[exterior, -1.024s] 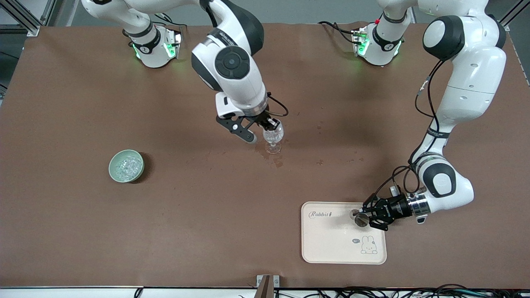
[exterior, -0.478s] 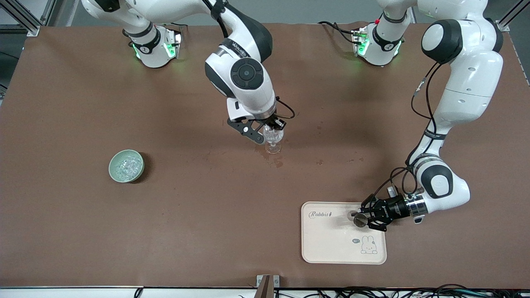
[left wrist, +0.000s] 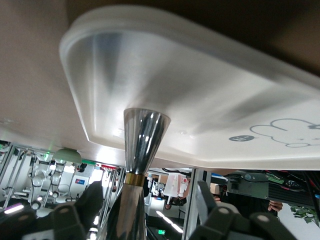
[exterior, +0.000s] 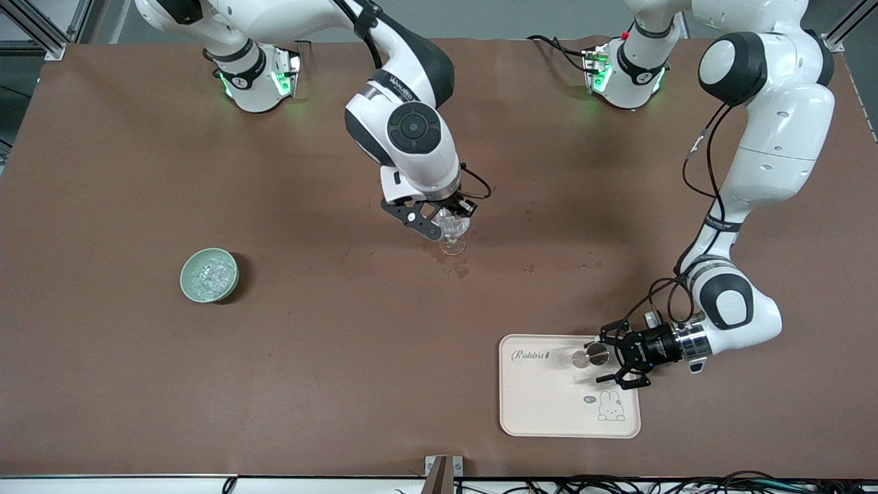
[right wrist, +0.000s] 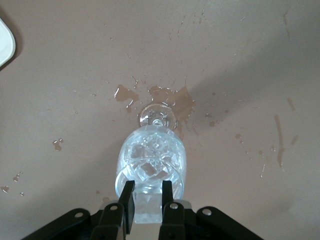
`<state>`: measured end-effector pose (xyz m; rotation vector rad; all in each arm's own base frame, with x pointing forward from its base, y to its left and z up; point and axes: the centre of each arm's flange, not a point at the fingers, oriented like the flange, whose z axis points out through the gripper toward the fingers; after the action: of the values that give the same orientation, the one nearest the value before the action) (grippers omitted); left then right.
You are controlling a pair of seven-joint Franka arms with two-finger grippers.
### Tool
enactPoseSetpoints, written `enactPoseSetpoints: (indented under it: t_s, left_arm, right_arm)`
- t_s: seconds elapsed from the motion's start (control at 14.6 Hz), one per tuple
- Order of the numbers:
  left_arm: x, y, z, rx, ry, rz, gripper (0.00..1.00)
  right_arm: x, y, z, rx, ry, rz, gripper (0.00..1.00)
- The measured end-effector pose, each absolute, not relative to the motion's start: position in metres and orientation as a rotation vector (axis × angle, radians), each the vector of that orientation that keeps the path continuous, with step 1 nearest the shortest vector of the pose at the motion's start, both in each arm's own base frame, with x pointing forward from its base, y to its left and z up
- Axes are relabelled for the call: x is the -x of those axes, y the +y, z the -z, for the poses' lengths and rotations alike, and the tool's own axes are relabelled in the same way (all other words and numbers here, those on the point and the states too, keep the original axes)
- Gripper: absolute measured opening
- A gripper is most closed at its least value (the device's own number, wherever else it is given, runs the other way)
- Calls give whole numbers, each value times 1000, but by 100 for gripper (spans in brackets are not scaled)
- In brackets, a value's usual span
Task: Pour wine and add ice with both arms
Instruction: 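Drop the cube into the glass while the left gripper sets down the jigger, then withdraw the left gripper from the jigger while the right gripper leaves the glass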
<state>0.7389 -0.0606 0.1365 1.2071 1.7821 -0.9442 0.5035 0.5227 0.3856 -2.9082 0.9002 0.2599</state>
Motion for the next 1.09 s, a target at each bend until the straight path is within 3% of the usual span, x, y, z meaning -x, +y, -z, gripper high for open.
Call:
enactPoseSetpoints:
  t_s: [0.14,0.55,0.61,1.02,1.09]
  left_arm:
    - [-739,-47,-142,-1294,1769,934,100]
    - [-737,2,-208,-1650,1690,874,100]
    - [-736,4,-225,-1750,1669,839,100]
    - [-733,-29,-376,-2392,1130,377,100]
    - [-729,-41,-404,-2518,999,280,100]
  right_arm:
    - [-504,523,-384,2908,901,-261,25]
    - [-505,523,-385,2906,900,-259,26]
    - [-505,523,-385,2906,900,-259,30]
    - [-506,522,-385,2904,903,-258,37]
    - [-507,522,-386,2903,905,-257,44]
